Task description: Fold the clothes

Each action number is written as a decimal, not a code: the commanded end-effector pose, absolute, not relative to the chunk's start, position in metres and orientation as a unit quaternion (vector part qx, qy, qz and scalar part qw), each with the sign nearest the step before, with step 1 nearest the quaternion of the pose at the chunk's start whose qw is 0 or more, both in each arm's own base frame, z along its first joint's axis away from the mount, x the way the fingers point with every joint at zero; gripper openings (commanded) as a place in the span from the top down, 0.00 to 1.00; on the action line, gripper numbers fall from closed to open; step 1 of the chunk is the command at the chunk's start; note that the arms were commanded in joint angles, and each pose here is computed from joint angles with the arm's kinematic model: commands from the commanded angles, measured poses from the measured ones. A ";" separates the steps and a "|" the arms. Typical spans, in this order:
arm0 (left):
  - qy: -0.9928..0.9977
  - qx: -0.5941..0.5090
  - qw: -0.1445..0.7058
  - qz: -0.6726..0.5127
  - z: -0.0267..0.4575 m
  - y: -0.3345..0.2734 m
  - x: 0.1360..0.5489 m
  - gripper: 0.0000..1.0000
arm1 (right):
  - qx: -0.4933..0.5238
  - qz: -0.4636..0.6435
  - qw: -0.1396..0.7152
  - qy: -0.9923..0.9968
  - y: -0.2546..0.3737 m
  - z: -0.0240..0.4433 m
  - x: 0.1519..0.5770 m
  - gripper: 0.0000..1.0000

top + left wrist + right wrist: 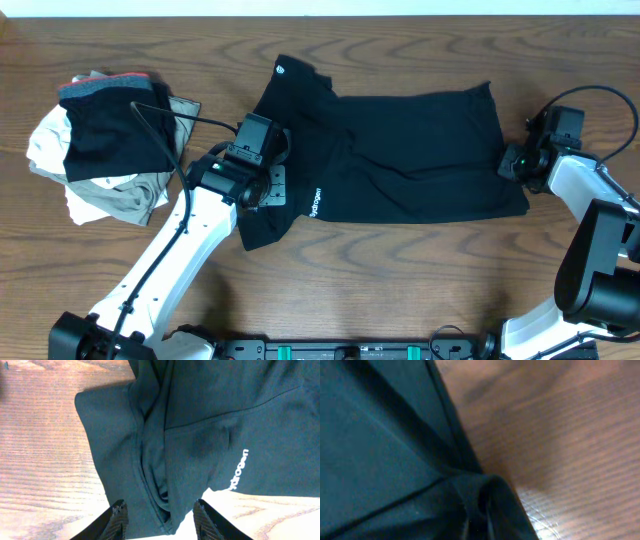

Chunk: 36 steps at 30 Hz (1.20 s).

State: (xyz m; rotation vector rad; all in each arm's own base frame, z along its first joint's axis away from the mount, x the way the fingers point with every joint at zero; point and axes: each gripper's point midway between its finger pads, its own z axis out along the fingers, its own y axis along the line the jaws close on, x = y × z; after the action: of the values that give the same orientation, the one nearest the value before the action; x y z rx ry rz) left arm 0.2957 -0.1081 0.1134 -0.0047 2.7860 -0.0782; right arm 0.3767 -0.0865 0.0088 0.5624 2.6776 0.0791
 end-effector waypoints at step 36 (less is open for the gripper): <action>0.994 -0.014 0.104 -0.038 0.096 -0.108 0.263 0.50 | 0.191 0.062 0.237 0.951 -0.077 0.079 0.382 0.69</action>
State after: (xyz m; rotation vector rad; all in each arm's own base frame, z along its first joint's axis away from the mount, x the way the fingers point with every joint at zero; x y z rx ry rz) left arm 0.2679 -0.1077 0.1038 -0.0245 2.9102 -0.1054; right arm 0.3763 -0.0838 0.0533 0.5791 2.6581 0.1034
